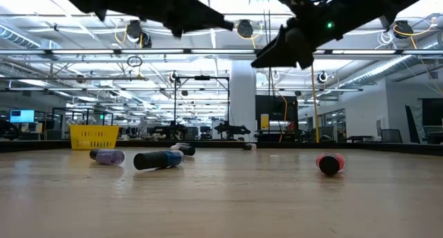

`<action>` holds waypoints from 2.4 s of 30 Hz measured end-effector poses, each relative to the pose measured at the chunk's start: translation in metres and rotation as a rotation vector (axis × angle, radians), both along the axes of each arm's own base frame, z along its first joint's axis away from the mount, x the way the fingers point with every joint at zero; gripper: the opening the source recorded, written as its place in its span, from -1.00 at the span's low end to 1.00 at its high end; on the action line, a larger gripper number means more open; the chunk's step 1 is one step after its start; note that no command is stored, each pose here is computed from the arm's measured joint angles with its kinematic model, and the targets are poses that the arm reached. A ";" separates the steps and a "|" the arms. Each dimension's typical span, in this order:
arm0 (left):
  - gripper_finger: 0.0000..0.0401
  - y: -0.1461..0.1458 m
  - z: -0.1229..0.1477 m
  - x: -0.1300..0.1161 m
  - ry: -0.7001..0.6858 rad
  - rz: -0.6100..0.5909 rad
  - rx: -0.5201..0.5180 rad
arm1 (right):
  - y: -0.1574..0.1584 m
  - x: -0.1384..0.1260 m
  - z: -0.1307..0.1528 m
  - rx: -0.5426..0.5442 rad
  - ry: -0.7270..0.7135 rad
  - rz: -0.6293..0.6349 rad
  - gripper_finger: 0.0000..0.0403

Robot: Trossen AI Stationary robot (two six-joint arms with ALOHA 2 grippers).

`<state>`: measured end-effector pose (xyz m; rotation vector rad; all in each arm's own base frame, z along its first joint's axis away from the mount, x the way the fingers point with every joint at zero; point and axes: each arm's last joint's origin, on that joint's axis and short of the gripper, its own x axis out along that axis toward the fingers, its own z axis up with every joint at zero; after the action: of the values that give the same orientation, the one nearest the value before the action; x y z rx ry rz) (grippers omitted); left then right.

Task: Pick & Place Nail Polish
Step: Put the dark purple nail polish into the yellow bin

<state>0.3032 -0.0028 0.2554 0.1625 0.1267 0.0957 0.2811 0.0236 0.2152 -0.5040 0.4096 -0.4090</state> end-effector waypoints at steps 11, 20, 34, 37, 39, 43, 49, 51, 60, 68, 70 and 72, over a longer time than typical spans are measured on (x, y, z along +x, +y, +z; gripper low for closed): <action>-0.70 -0.077 -0.011 -0.013 0.163 -0.179 0.856 | -0.025 -0.038 0.005 0.090 -0.084 -0.031 0.11; -0.74 -0.104 0.000 -0.034 0.153 -0.022 0.686 | -0.042 -0.056 0.002 0.124 -0.131 -0.110 0.04; -0.74 -0.034 -0.057 -0.151 -0.102 0.341 0.261 | -0.043 -0.061 0.001 0.128 -0.137 -0.118 0.04; -0.74 -0.018 -0.077 -0.170 -0.207 0.465 0.103 | -0.043 -0.061 0.002 0.129 -0.150 -0.118 0.04; -0.74 -0.011 -0.075 -0.172 -0.228 0.639 -0.030 | -0.043 -0.060 0.003 0.129 -0.161 -0.117 0.04; -0.74 -0.001 -0.078 -0.175 -0.273 0.843 -0.133 | -0.043 -0.060 0.005 0.126 -0.177 -0.114 0.04; -0.74 0.007 -0.078 -0.178 -0.328 0.977 -0.200 | -0.043 -0.060 0.005 0.126 -0.177 -0.114 0.04; -0.74 0.011 -0.079 -0.179 -0.343 1.032 -0.214 | -0.043 -0.060 0.005 0.125 -0.177 -0.114 0.03; -0.74 0.027 -0.054 -0.169 -0.329 1.130 -0.177 | -0.043 -0.060 0.005 0.122 -0.177 -0.113 0.03; -0.74 0.062 -0.037 -0.169 -0.094 1.238 -0.425 | -0.043 -0.060 0.005 0.122 -0.179 -0.114 0.03; -0.74 0.072 -0.042 -0.173 -0.041 1.295 -0.477 | -0.043 -0.060 0.005 0.122 -0.179 -0.114 0.03; -0.74 0.081 -0.046 -0.175 -0.008 1.317 -0.526 | -0.043 -0.060 0.005 0.122 -0.177 -0.113 0.03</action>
<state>0.1283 0.0785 0.2092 -0.4744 0.2297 1.3623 0.2210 -0.0195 0.2201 -0.3232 0.2903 -0.5305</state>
